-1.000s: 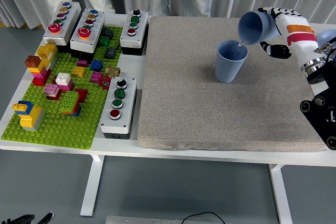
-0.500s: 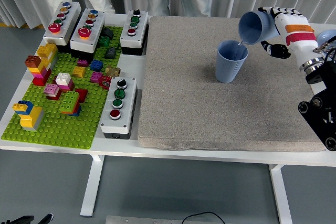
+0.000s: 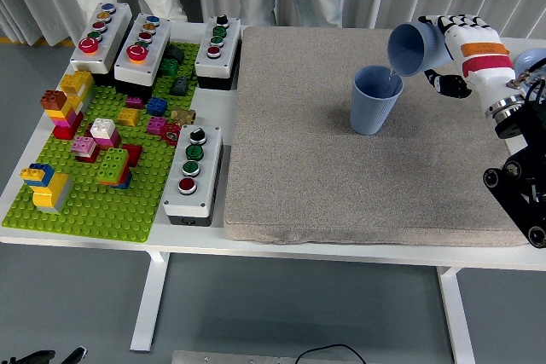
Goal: Pick cup pour cup place
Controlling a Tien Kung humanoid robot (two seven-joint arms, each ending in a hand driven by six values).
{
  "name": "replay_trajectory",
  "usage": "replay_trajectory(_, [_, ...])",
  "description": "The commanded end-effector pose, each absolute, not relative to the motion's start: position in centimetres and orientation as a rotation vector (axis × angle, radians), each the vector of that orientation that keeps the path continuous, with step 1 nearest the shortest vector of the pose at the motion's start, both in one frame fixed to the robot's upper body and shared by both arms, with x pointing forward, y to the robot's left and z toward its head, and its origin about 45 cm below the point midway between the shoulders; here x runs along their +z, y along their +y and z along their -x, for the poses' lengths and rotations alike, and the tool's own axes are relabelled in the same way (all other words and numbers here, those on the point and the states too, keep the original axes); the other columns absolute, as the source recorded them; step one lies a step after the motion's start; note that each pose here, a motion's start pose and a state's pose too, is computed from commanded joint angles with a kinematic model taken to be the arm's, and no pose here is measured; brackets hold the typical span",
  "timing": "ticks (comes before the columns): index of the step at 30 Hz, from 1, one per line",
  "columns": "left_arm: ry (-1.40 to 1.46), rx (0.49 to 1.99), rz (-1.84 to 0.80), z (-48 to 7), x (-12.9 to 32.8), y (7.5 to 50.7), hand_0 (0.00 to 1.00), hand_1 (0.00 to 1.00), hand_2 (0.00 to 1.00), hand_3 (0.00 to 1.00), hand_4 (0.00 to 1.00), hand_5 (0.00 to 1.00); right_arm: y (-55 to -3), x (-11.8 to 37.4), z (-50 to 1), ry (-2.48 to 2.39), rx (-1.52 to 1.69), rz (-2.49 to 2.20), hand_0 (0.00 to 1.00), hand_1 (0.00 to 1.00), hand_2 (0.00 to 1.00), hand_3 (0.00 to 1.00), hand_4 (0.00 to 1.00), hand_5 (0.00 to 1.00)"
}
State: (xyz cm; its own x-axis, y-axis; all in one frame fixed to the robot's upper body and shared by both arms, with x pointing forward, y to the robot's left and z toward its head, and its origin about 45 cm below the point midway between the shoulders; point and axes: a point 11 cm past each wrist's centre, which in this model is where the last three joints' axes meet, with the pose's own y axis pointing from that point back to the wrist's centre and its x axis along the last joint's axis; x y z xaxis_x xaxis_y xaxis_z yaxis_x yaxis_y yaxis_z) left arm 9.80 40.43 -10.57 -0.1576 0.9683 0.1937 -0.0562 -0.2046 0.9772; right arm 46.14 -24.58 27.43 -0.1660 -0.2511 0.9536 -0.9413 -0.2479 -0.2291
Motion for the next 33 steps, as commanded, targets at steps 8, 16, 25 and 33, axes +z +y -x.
replay_trajectory(8, [1.164, 1.507, -1.223, -9.86, -10.56, 40.43, 0.770, 0.809, 0.832, 0.665, 0.531, 0.901, -24.49, 27.62, -46.11, -1.392, 1.473, -1.453, 0.909, 0.757, 0.683, 0.641, 0.687, 0.013])
replay_trajectory(16, [1.164, 1.507, -1.223, -9.93, -10.54, 40.44, 0.770, 0.809, 0.832, 0.665, 0.531, 0.902, -24.48, 27.70, -46.11, -1.400, 1.470, -1.433, 0.912, 0.758, 0.684, 0.641, 0.688, 0.012])
replay_trajectory(25, [1.164, 1.507, -1.223, -9.91, -10.54, 40.46, 0.770, 0.809, 0.832, 0.666, 0.532, 0.903, -24.10, 27.51, -46.01, -1.401, 1.460, -1.450, 0.913, 0.757, 0.688, 0.645, 0.686, 0.002])
replay_trajectory(33, [1.166, 1.506, -1.227, -9.73, -10.56, 40.49, 0.770, 0.809, 0.833, 0.666, 0.531, 0.902, -23.92, 27.41, -45.92, -1.407, 1.451, -1.459, 0.913, 0.758, 0.689, 0.643, 0.686, 0.002])
